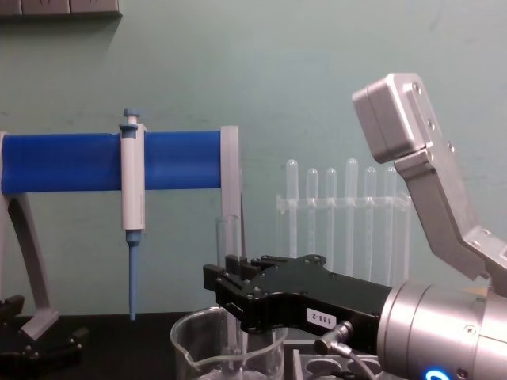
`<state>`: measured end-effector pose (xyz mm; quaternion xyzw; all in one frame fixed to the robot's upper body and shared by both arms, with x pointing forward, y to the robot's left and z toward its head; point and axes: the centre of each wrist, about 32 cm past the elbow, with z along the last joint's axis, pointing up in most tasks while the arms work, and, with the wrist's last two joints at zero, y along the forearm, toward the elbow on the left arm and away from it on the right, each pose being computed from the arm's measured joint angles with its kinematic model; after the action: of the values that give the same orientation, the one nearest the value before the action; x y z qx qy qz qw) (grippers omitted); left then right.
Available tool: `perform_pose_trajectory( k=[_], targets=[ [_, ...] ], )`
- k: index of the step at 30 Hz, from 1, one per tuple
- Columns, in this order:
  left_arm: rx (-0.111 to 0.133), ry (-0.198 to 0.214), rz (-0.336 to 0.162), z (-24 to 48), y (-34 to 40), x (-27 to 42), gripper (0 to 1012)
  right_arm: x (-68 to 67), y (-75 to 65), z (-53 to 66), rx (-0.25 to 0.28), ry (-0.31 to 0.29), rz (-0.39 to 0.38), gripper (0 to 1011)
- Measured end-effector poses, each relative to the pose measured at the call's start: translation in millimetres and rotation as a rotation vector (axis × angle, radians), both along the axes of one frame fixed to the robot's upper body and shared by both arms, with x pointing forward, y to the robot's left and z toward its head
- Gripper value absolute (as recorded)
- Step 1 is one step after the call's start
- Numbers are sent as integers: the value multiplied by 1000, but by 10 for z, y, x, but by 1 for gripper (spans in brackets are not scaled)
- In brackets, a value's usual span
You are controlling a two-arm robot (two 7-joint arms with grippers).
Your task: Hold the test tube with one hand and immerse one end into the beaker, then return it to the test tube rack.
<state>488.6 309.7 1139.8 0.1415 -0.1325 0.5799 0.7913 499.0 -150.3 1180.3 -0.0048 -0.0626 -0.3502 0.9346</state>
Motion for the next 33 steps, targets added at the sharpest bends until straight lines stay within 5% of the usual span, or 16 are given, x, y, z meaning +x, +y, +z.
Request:
perform_pose_trajectory(
  k=[33],
  targets=[
    [0,0,0,0,0,0,1000,0,0,0,0,0,0,231]
  ],
)
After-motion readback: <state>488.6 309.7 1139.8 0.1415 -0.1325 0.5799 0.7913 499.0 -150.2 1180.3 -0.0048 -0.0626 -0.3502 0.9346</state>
